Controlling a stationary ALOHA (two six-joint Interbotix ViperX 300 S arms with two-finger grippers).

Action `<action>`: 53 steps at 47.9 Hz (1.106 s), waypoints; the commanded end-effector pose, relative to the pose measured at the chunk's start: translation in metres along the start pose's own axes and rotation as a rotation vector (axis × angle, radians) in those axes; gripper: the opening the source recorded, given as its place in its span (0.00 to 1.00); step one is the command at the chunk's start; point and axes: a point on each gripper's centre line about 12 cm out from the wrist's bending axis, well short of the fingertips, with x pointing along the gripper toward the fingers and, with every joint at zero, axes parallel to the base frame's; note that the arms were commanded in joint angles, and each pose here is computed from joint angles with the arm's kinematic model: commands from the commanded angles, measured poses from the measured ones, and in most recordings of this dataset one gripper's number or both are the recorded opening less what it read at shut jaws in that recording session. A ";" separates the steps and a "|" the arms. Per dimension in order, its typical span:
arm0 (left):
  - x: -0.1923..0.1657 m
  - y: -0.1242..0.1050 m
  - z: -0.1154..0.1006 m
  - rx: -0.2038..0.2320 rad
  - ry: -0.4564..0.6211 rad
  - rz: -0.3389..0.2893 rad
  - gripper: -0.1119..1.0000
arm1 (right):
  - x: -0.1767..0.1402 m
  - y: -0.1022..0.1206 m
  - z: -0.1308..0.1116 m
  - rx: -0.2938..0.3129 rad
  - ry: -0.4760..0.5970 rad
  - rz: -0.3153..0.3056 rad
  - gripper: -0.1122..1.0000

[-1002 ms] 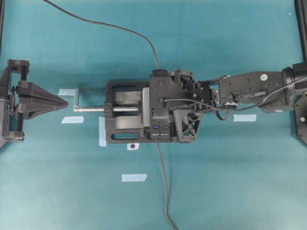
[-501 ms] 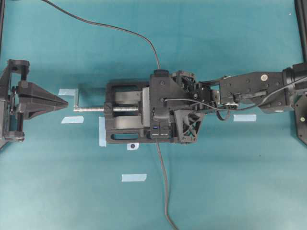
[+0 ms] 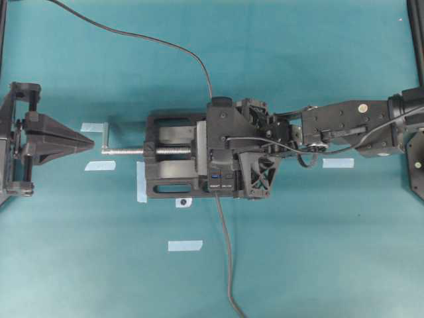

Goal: Insert the USB into the second port from the front of the fixed hub.
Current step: 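Lower the plug with the right gripper into the second port, then press the plug down into the port with the right gripper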

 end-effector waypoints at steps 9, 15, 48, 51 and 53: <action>0.000 0.000 0.005 -0.005 -0.018 0.001 0.10 | -0.004 -0.001 0.006 0.013 -0.023 -0.001 0.17; 0.000 0.000 0.005 -0.004 -0.018 0.001 0.10 | -0.004 -0.002 0.007 0.013 -0.040 -0.002 0.17; 0.000 0.000 0.004 -0.004 -0.015 0.001 0.10 | 0.000 -0.003 -0.003 0.058 -0.045 -0.003 0.17; 0.000 0.000 0.005 -0.004 -0.017 0.001 0.10 | 0.000 -0.003 -0.003 0.059 -0.045 -0.002 0.17; 0.000 0.000 0.005 -0.004 -0.017 0.001 0.10 | 0.000 -0.003 -0.003 0.058 -0.046 -0.001 0.17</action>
